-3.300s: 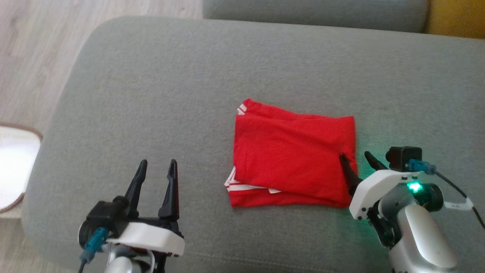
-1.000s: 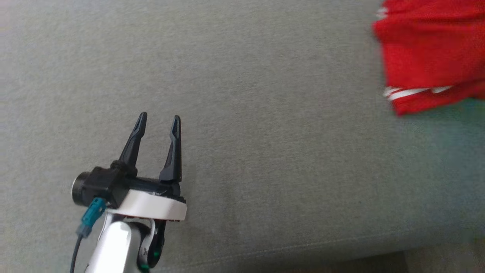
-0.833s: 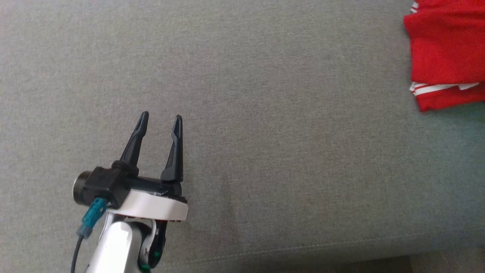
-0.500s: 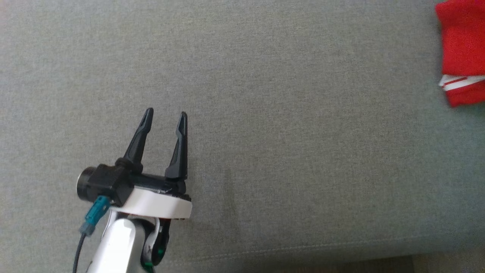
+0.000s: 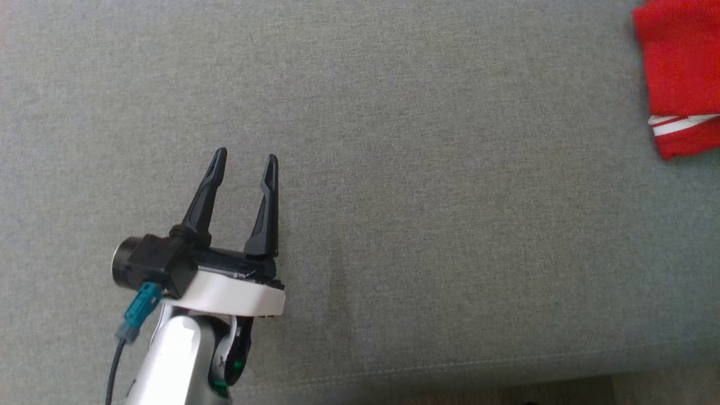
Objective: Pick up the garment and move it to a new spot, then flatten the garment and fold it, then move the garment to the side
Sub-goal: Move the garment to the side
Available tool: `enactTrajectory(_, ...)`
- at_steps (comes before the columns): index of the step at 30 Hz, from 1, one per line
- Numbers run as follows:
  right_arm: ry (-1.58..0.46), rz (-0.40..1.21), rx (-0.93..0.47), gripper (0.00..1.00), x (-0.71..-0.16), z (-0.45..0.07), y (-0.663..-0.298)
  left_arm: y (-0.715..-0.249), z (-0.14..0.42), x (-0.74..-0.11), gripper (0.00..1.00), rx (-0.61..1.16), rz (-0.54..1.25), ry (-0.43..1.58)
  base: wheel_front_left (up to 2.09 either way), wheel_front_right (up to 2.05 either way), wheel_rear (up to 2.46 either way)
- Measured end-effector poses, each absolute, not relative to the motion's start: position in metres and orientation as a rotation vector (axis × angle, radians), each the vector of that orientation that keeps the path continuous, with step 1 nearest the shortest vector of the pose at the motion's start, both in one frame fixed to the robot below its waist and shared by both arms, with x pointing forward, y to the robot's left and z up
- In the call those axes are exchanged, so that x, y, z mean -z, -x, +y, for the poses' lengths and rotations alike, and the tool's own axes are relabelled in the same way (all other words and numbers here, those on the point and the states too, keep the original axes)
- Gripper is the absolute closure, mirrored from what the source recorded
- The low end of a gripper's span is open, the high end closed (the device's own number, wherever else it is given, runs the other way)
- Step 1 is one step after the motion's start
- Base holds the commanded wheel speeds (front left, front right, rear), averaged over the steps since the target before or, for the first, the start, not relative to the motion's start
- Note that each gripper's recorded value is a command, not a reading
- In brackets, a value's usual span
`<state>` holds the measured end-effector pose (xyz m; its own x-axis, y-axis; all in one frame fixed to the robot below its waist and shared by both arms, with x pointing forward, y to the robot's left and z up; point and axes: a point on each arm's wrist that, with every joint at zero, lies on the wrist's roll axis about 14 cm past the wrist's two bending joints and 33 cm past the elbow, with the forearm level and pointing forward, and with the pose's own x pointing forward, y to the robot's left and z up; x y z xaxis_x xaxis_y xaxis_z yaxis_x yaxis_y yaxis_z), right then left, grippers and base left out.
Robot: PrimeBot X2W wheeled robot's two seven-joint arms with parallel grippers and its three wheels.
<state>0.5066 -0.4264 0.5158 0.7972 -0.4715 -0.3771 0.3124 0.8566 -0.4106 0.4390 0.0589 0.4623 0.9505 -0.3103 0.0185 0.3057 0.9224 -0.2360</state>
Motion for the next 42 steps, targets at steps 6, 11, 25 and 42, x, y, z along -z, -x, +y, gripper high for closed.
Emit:
enactTrajectory(6, 0.341, 0.452, 0.422, 0.00, -0.515, -0.420, -0.510, -0.439, 0.058, -0.460, 0.00, 0.318, 0.025, 0.240, 0.00, 0.00, 0.00)
enactTrajectory(11, 0.327, 0.407, 0.395, 0.00, -0.518, -0.407, -0.514, -0.438, 0.058, -0.464, 0.00, 0.319, 0.017, 0.237, 0.00, 0.00, 0.00)
enactTrajectory(25, 0.150, 0.100, 0.177, 0.00, -0.549, -0.307, -0.509, -0.431, 0.084, -0.487, 0.00, 0.206, -0.019, 0.266, 0.00, 0.00, 0.00)
enactTrajectory(42, -0.107, 0.021, -0.106, 0.00, -0.504, -0.164, -0.423, -0.386, 0.119, -0.502, 0.00, 0.085, -0.042, 0.202, 0.00, 0.00, 0.00)
